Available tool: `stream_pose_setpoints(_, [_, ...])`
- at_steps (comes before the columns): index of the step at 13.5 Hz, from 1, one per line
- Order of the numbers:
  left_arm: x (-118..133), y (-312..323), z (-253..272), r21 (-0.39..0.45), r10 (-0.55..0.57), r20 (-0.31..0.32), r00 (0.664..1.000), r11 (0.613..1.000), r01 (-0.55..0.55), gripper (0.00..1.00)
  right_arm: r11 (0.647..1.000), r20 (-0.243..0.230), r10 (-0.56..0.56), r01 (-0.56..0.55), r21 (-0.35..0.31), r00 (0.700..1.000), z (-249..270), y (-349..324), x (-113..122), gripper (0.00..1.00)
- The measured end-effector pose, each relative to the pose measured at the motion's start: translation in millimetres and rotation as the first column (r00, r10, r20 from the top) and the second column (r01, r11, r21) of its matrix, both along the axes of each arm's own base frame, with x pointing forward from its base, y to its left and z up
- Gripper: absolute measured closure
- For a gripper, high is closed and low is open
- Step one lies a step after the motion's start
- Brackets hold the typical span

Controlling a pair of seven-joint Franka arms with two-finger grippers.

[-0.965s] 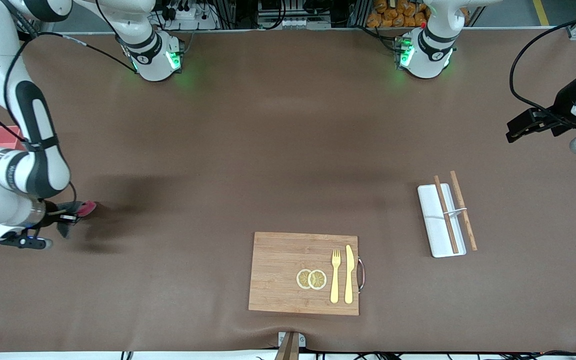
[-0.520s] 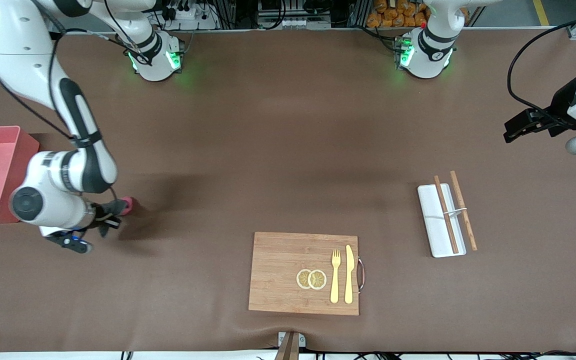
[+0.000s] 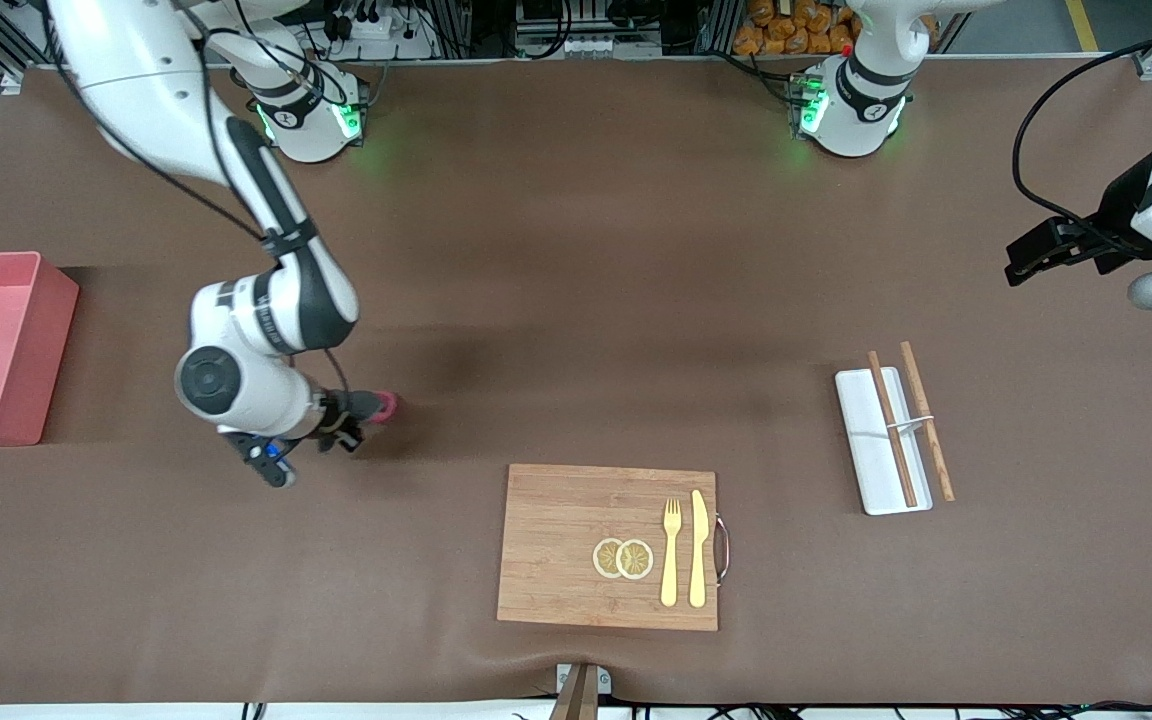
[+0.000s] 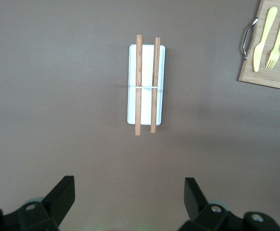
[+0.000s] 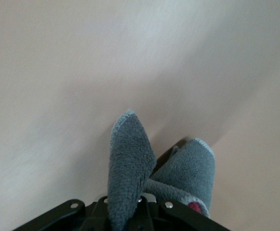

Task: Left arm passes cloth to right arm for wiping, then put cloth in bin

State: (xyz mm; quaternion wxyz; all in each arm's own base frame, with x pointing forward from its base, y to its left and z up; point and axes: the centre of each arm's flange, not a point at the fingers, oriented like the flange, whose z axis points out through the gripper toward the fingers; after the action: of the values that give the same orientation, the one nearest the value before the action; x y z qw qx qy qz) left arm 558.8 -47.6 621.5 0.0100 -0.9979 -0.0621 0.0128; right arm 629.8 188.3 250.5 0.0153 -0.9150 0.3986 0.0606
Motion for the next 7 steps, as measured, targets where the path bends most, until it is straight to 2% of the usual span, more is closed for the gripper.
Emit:
stream_pose_setpoints(2, [-0.1,0.0,0.2,0.000,-0.002,0.000,1.000,1.000,0.002,0.00,0.997,0.002,-0.059,0.058,0.043,0.998,9.5,18.1,-1.0,0.96])
stream_pose_setpoints(4, [-0.2,-0.3,0.4,0.000,-0.005,0.001,1.000,1.000,0.005,0.00,0.996,0.016,-0.070,0.069,0.052,0.997,25.0,-3.8,8.0,0.96])
stream_pose_setpoints(7, [-0.6,-0.7,1.1,0.000,-0.018,0.002,1.000,1.000,0.018,0.00,0.997,-0.034,0.038,-0.035,0.073,0.999,65.4,-70.7,21.7,0.96])
